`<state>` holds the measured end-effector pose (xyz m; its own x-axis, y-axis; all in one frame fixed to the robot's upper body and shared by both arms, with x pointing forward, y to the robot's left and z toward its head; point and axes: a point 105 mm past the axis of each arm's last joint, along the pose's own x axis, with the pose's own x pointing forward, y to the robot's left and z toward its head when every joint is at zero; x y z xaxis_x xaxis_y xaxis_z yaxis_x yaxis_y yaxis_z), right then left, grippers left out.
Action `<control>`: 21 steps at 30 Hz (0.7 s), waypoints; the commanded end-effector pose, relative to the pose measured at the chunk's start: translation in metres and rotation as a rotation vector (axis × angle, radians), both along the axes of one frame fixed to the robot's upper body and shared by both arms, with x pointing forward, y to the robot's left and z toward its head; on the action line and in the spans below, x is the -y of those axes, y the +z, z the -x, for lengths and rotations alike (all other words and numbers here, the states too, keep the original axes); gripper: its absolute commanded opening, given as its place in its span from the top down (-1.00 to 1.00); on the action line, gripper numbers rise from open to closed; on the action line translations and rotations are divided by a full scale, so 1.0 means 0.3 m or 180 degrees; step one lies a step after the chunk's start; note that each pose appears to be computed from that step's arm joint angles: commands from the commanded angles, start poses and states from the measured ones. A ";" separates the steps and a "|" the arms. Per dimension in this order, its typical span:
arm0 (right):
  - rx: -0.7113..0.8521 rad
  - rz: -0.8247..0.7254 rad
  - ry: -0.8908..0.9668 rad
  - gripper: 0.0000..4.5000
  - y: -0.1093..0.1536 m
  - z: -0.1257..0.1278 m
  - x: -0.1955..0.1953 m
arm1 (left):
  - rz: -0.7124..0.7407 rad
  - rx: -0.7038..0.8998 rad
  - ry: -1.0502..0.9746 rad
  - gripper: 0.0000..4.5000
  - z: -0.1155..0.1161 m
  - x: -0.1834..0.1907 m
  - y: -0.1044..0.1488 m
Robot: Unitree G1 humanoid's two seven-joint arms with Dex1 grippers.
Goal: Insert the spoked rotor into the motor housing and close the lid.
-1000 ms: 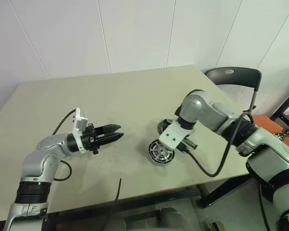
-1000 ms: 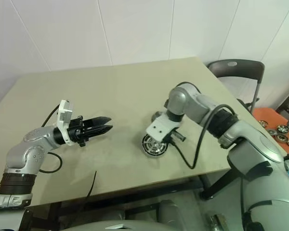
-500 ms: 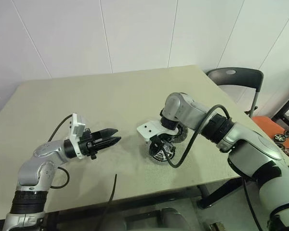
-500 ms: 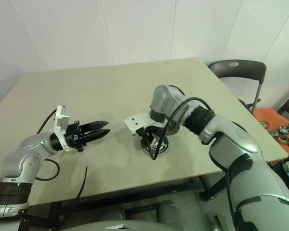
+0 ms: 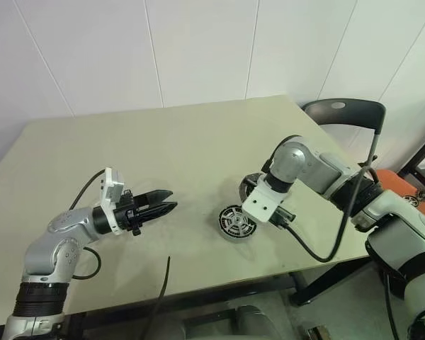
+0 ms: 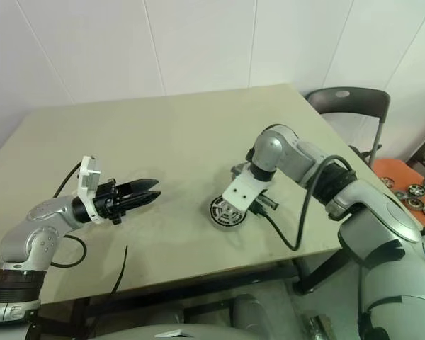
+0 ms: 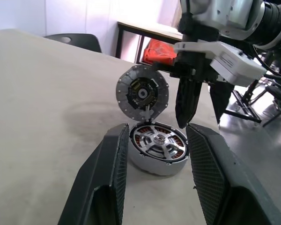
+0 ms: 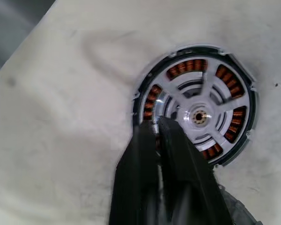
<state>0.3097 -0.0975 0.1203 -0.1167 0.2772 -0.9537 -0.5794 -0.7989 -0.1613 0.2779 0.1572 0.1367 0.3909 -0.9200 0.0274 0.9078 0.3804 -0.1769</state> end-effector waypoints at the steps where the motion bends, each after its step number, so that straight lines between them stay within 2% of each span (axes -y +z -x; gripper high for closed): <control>1: 0.0129 -0.0105 0.0109 0.47 0.041 0.007 -0.009 | 0.0013 0.0140 -0.0060 0.07 -0.006 0.007 0.039; 6: 0.0193 -0.0146 0.0049 -0.30 0.016 -0.003 -0.002 | 0.0018 0.0111 -0.0101 0.07 0.001 0.013 0.033; 10: 0.0166 -0.0140 0.0017 -0.30 -0.007 0.001 0.012 | 0.0012 0.0097 -0.0101 0.07 0.005 0.011 0.031; 15: 0.0140 -0.0092 -0.0095 -0.30 -0.084 -0.015 0.069 | 0.0007 0.0082 -0.0102 0.07 0.010 0.010 0.029; 21: 0.0115 -0.0097 -0.0077 -0.30 -0.120 -0.010 0.101 | 0.0005 0.0065 -0.0098 0.07 0.013 0.008 0.027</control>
